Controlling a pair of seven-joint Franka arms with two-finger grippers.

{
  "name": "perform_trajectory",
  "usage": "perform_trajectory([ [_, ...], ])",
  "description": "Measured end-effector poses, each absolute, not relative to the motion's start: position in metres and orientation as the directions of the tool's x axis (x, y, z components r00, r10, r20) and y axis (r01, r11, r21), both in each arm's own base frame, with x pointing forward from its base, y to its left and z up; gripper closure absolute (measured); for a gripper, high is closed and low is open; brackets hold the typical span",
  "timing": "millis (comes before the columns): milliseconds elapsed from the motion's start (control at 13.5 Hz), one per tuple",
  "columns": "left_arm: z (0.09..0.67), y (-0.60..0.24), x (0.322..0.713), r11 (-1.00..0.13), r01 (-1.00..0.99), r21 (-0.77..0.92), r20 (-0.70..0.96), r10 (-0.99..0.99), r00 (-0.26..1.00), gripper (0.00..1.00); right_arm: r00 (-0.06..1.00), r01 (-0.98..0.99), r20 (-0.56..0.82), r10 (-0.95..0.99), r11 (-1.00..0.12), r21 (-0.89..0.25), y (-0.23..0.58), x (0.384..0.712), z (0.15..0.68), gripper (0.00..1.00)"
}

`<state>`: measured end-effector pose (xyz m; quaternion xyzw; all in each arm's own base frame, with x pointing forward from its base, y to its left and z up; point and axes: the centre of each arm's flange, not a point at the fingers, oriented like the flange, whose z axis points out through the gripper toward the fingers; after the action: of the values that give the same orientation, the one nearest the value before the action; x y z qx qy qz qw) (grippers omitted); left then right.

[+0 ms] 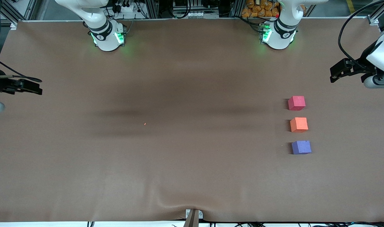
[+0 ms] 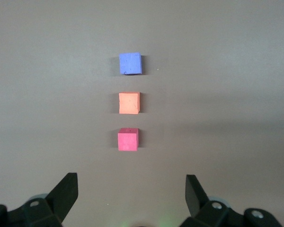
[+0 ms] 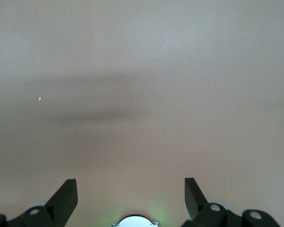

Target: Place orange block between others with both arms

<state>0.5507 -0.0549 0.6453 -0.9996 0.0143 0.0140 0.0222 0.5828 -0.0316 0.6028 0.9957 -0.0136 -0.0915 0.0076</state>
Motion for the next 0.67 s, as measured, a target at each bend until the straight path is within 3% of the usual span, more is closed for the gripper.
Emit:
perform_trajectory([
  [668, 0.644, -0.065, 0.543, -0.999, -0.046, -0.004, -0.085, -0.045, 0.995, 0.0, 0.983, -0.027, -0.182, -0.03, -0.999, 0.017, -0.031, 0.567, 0.626, 0.0],
])
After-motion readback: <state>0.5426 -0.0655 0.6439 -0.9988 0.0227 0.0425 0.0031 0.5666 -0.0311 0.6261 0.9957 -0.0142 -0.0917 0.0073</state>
